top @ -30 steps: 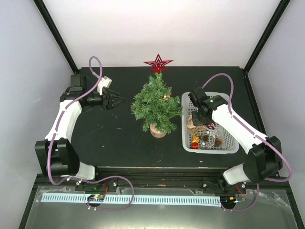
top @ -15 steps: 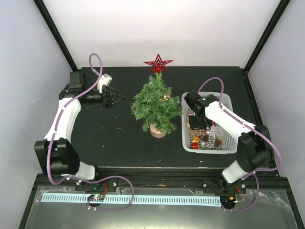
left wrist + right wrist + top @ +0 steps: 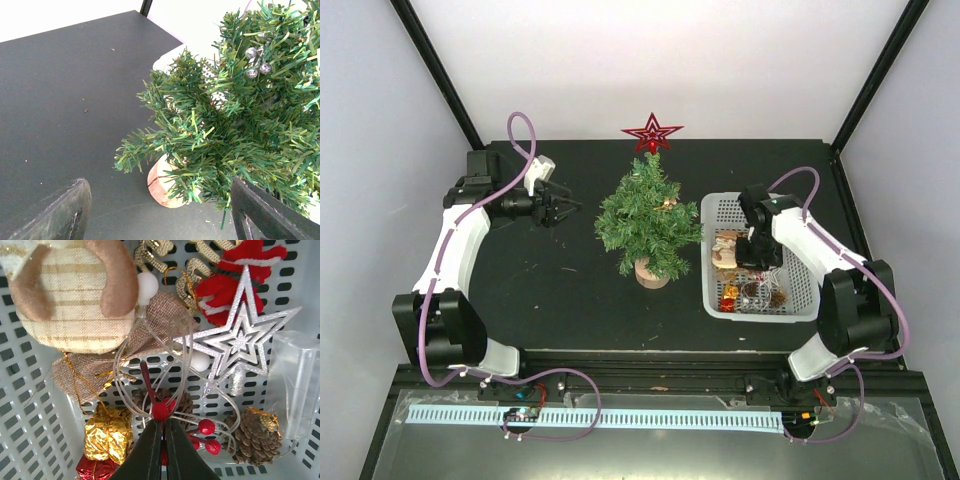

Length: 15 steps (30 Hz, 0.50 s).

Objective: Decorate the small christmas tree

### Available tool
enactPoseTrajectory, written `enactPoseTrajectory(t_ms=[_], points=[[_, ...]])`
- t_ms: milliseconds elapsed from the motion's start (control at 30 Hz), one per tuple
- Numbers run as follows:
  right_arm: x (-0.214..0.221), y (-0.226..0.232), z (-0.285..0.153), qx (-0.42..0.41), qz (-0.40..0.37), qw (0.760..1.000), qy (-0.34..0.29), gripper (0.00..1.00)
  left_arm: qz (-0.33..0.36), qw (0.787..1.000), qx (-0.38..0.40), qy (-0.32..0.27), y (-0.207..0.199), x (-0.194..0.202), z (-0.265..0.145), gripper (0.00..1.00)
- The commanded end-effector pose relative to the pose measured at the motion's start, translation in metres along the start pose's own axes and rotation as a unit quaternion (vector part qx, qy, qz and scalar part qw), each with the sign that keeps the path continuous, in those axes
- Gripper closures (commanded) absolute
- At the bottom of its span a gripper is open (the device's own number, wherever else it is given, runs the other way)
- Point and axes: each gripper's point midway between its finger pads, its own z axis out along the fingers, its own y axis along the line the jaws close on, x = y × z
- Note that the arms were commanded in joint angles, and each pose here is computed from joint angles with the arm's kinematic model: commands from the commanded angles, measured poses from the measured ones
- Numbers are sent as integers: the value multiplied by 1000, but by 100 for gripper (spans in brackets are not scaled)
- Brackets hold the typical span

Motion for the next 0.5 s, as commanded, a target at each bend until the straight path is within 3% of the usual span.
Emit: enactPoseTrajectory(t_ms=[0,233,467], points=[[-16,-2,-12,-6,22,999,-39,95,21,1000,8,-7,-3,-7,0,23],[-41,14,-15,-55,59,993,-82,94,17,1000,5,-7,-1,-5,1,23],[-51,32,-24,-126,66,986,-87,95,14,1000,8,-9,-3,-6,1,23]])
